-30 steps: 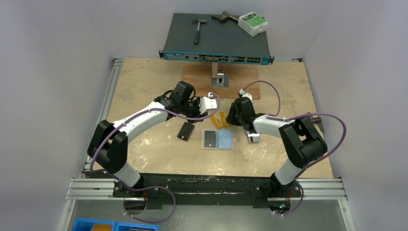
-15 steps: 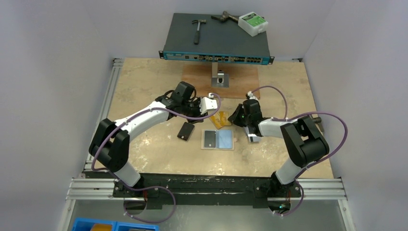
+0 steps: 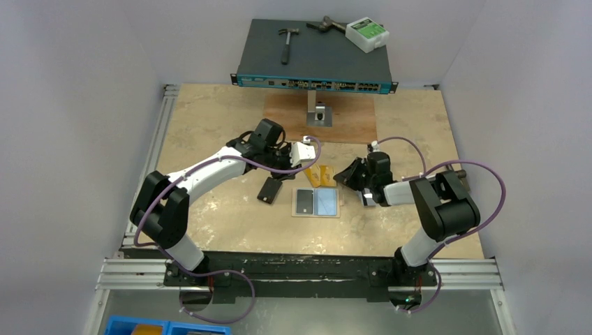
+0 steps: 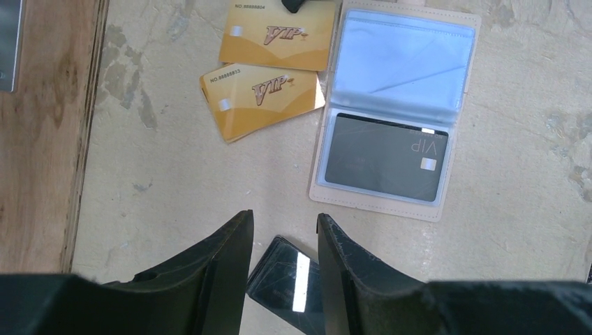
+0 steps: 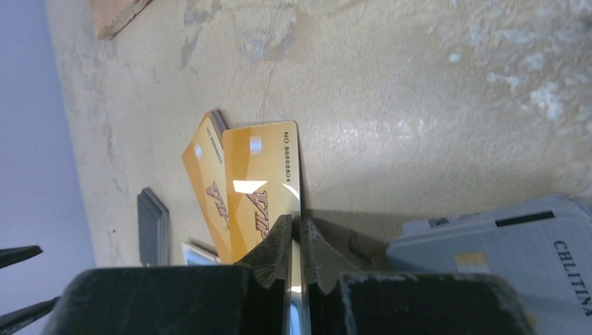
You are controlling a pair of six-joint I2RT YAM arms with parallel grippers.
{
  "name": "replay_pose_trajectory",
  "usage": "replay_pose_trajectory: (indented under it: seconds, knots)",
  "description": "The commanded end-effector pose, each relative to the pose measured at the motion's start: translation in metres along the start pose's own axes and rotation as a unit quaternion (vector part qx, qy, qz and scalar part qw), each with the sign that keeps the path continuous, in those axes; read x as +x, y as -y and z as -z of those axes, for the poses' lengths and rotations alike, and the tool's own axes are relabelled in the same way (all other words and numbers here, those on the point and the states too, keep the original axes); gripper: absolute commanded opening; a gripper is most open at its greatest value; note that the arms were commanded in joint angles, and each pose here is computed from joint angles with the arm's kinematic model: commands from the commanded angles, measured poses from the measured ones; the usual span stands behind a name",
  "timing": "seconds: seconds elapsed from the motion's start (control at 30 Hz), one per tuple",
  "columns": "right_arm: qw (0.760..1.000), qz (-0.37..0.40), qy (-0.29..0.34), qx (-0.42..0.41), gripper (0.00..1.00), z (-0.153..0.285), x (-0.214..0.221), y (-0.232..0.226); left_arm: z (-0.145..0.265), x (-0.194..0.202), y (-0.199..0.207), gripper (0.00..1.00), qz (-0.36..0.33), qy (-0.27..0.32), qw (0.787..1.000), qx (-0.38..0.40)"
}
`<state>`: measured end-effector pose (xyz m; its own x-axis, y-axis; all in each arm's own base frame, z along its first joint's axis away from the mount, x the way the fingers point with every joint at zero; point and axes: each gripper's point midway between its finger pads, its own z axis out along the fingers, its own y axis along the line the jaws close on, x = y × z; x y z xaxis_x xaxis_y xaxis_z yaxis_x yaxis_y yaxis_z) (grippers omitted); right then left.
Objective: Put the credit cards into the card holder
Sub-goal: Pick up the credit card from the center of the board.
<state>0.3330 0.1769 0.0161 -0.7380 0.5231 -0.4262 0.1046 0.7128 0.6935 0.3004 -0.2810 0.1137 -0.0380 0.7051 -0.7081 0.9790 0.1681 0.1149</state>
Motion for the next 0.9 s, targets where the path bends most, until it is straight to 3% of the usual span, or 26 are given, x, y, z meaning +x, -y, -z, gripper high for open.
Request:
replay_pose_trajectory:
  seconds: [0.0,0.27,0.63,0.77,0.87]
  knots:
    - [0.997,-0.017,-0.027,-0.071,0.00,0.014,0.012,-0.017,0.007,-0.027,-0.005,0.38,-0.008,0.033,0.999,0.001]
    - [0.989,-0.001,-0.015,-0.149,0.00,0.025,0.000,-0.052,0.012,-0.041,0.001,0.38,0.023,0.050,0.998,0.016]
    - [0.981,0.020,0.011,-0.191,0.00,0.044,-0.018,-0.080,0.010,-0.050,0.018,0.37,0.114,0.068,0.989,0.064]
    - [0.975,0.035,0.020,-0.217,0.00,0.060,-0.023,-0.096,0.019,-0.067,0.023,0.37,0.178,0.109,0.973,0.100]
    - [0.968,0.049,0.033,-0.245,0.00,0.080,-0.027,-0.112,0.036,-0.084,0.016,0.38,0.260,0.164,0.942,0.136]
